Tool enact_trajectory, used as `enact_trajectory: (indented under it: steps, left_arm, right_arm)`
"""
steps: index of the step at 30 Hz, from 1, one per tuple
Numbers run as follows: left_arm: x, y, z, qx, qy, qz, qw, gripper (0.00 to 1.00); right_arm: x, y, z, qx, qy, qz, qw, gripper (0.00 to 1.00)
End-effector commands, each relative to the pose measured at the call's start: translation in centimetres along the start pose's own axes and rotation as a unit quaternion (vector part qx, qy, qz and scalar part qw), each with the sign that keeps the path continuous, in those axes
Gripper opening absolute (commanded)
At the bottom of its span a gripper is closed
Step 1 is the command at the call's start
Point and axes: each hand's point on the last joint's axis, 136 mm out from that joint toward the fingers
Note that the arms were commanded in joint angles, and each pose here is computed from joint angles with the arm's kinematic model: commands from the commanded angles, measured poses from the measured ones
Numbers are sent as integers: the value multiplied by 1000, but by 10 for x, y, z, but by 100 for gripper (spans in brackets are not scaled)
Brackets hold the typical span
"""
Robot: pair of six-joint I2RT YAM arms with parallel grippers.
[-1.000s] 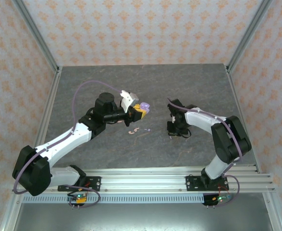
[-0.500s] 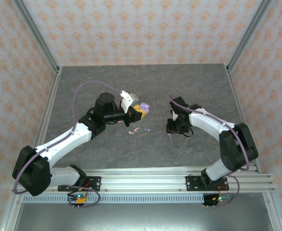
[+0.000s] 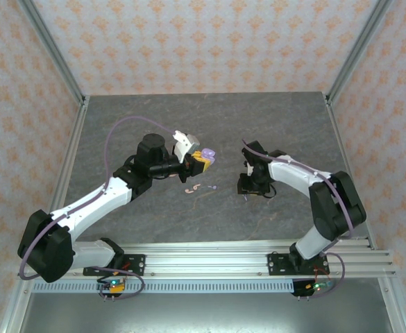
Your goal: Insert the wireless bluetooth earbuds into the charging case
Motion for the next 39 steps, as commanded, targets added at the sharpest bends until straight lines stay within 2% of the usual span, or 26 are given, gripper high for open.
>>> enact_trajectory:
  steps: [1,9,28,39]
  left_arm:
    - [-5,-15,-9,7,2,-21,1000,11]
    - [-5,-15,-9,5,3,-21,1000,11]
    - [-4,-13,-8,6,1,-18,1000,11]
    - [-4,-13,-7,4,1,-18,1000,11]
  right_arm:
    - [1,-4,0,0,19,-5,1000,39]
    - [3,-9,-6,7,54,-4,998,37]
    - [11,-9,-2,9,44,12,999,32]
    - [18,-7,3,-7,61,27,998,30]
Point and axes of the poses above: each hand's point on the last joint's axis, 136 mm out from that joint toward the fingers, its own x axis out along the fingers, its own z axis along the line the jaws close on, y = z × x, and after that the axes turned 12 degrees about -x, right-handed
